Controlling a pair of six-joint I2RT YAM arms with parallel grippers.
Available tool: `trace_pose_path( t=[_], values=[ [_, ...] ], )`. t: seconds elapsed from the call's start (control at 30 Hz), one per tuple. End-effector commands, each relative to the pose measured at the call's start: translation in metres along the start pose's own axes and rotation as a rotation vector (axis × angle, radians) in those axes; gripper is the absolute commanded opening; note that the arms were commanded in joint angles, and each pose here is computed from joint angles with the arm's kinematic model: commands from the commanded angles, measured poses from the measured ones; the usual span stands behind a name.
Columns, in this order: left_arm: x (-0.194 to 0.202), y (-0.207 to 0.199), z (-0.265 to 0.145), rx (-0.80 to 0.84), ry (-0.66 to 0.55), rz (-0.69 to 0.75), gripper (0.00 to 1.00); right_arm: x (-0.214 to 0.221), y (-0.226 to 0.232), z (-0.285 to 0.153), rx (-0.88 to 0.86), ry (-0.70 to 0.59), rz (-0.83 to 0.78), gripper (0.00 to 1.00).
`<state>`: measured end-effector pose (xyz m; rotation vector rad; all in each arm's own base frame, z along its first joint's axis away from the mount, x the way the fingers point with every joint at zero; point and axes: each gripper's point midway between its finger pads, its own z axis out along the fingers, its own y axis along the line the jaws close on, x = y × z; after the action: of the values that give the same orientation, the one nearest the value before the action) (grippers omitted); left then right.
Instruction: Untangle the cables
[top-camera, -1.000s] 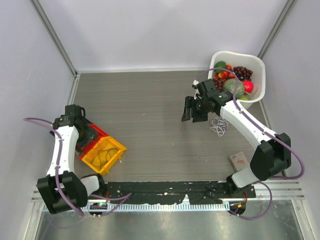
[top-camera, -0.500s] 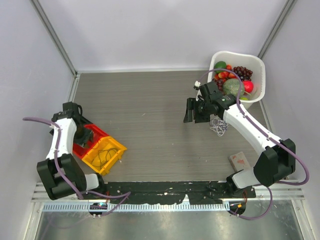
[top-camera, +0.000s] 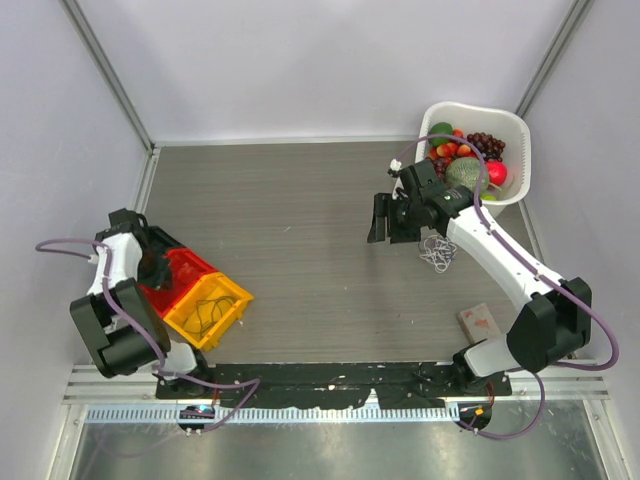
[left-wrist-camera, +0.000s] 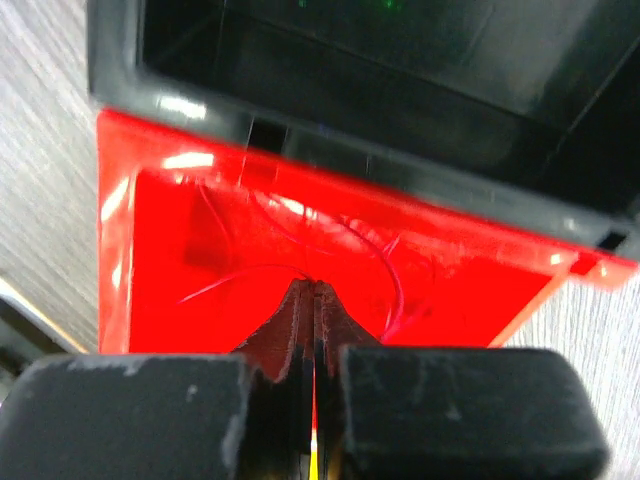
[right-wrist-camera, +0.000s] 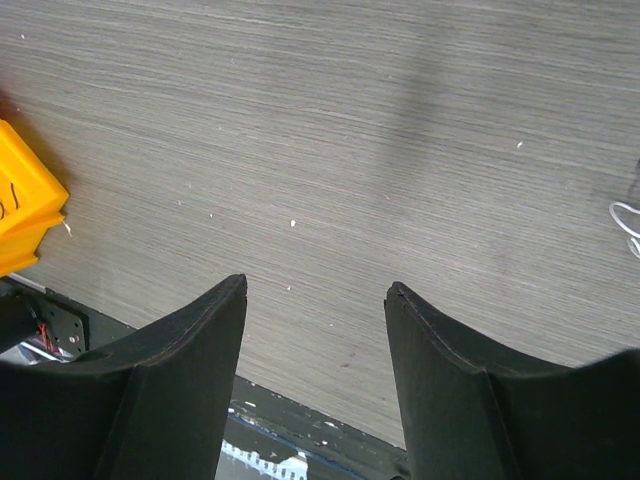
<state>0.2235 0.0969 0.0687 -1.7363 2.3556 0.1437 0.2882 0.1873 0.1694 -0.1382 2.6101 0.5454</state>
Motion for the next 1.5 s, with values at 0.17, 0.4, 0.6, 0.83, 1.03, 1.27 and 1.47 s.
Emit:
trace_pose_path(
  t=[0.17,0.4,0.6,0.83,1.03,1.27,1.47],
  values=[
    [-0.019,-0.011,0.020,0.018,-0.045,0.064,0.00,-0.014,0.009,-0.003,-0.013,-0.018,0.029,0.63],
    [-0.021,-0.007,-0.040,0.116,-0.199,0.112,0.34,-0.022,0.011,-0.002,0.001,-0.024,0.050,0.63],
    [-0.002,-0.031,-0.079,0.288,-0.275,0.247,0.60,-0.027,-0.011,0.000,0.128,-0.033,0.085,0.63],
    [0.005,-0.031,-0.098,0.286,-0.383,0.329,0.76,-0.044,-0.037,0.006,0.210,-0.065,0.214,0.63],
    [0.016,-0.057,-0.122,0.468,-0.364,0.502,0.78,-0.064,-0.086,-0.006,0.300,-0.149,0.350,0.63],
    [0.162,-0.116,-0.170,1.085,0.123,0.838,0.78,-0.043,-0.172,-0.008,0.566,-0.146,0.352,0.62],
    [0.247,-0.089,-0.185,1.142,0.288,1.151,0.78,-0.030,-0.200,0.009,0.630,-0.130,0.300,0.62]
  ],
)
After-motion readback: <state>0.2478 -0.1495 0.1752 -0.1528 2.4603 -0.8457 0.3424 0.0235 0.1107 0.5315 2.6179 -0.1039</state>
